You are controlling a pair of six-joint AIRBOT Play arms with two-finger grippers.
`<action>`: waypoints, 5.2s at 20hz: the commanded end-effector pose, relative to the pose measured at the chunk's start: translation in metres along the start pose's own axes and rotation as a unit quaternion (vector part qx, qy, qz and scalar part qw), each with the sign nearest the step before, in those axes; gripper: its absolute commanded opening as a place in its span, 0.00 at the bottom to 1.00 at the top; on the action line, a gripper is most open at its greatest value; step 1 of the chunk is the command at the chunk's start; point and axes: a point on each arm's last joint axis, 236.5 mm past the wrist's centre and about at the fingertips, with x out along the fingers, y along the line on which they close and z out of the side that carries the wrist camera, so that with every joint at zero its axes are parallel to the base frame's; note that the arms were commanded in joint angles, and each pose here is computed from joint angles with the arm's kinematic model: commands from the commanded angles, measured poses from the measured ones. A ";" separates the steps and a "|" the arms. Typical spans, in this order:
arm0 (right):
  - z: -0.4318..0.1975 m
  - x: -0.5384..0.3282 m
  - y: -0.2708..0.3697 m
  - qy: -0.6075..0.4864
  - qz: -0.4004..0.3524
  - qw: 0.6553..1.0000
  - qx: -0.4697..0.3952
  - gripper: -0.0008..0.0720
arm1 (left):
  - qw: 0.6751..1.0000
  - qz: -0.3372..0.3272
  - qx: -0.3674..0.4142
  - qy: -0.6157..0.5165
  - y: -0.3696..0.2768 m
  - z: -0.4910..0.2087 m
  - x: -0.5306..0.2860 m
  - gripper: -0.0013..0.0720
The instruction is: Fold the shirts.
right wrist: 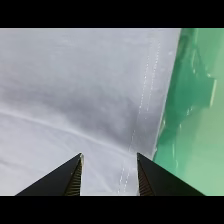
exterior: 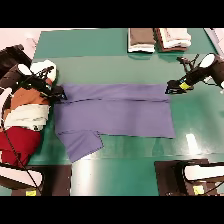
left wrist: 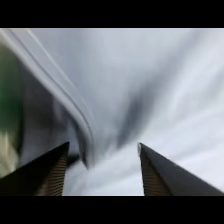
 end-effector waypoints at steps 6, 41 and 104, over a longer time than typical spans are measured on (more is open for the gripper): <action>-0.144 -0.022 -0.036 0.067 0.027 0.991 0.117 0.61 | 0.999 0.042 -0.021 -0.017 0.003 -0.090 -0.060 0.72; -0.188 0.038 0.020 0.063 0.078 0.992 0.079 0.03 | 0.980 -0.096 -0.169 0.044 -0.049 -0.229 0.032 0.14; 0.024 -0.008 0.027 -0.041 0.199 0.979 0.009 0.03 | 0.974 -0.157 0.100 -0.127 -0.267 0.035 0.058 0.05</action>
